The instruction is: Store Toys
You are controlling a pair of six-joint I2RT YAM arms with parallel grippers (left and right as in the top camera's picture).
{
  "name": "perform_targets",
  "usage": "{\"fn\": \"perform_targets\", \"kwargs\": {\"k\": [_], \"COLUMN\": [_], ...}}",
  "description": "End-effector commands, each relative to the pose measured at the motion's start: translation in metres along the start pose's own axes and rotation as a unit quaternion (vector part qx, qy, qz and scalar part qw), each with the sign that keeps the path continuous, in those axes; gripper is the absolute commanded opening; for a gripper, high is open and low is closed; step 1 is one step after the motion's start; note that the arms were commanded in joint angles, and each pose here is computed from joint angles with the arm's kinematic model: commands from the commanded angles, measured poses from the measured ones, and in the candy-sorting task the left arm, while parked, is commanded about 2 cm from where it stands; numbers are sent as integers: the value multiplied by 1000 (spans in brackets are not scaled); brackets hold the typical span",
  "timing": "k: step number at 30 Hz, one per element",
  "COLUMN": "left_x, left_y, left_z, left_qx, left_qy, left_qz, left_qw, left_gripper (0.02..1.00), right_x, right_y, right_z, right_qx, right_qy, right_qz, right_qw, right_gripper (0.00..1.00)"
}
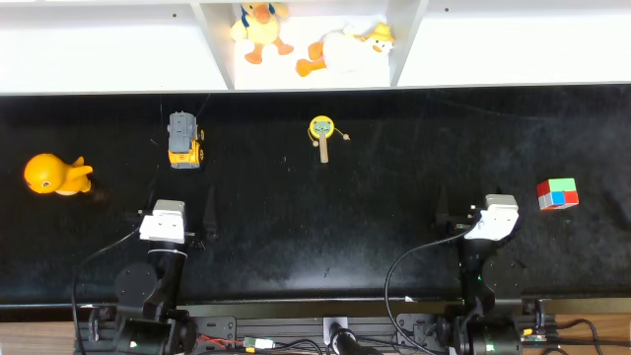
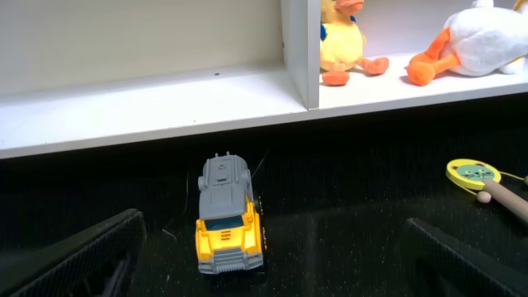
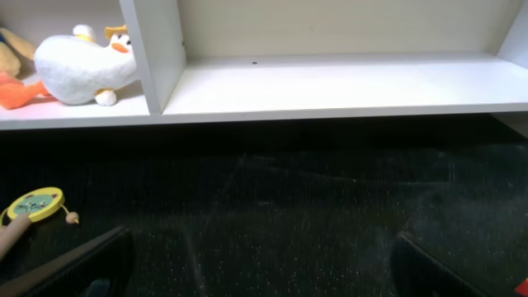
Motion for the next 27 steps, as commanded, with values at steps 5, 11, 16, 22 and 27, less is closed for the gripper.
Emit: {"fn": "perform_targets", "kwargs": {"k": [5, 11, 16, 22, 27], "left_x": [-1, 10, 27, 38, 55], "left_y": [-5, -2, 8, 20, 41], "left_z": [0, 6, 5, -19, -46], "left_qx": [-25, 0, 57, 44, -4], "left_qy": [0, 46, 126, 200, 238], "left_qz": [-6, 77, 80, 58, 50], "left_qw": [1000, 996, 987, 977, 970], "left_gripper": [998, 996, 993, 993, 996], "right_x": [-1, -1, -1, -1, -1], "right_y": [2, 2, 2, 2, 2], "right_z": [-1, -1, -1, -1, -1], "right_qx": [5, 5, 5, 5, 5], "right_qy": [-4, -4, -4, -4, -4], "right_qz": [-2, -2, -2, -2, -2], "right_qw": [1000, 1000, 1000, 1000, 1000], "right_gripper": [996, 996, 993, 996, 993]}}
Point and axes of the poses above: each gripper's point midway between its finger pads, its own z axis back along the fingers, its own y axis along the line the jaws close on, x = y × z, the point moved 7 cm from there along z, back along the fingers, and after that the axes turned 15 degrees about z, right-handed, at the moved point
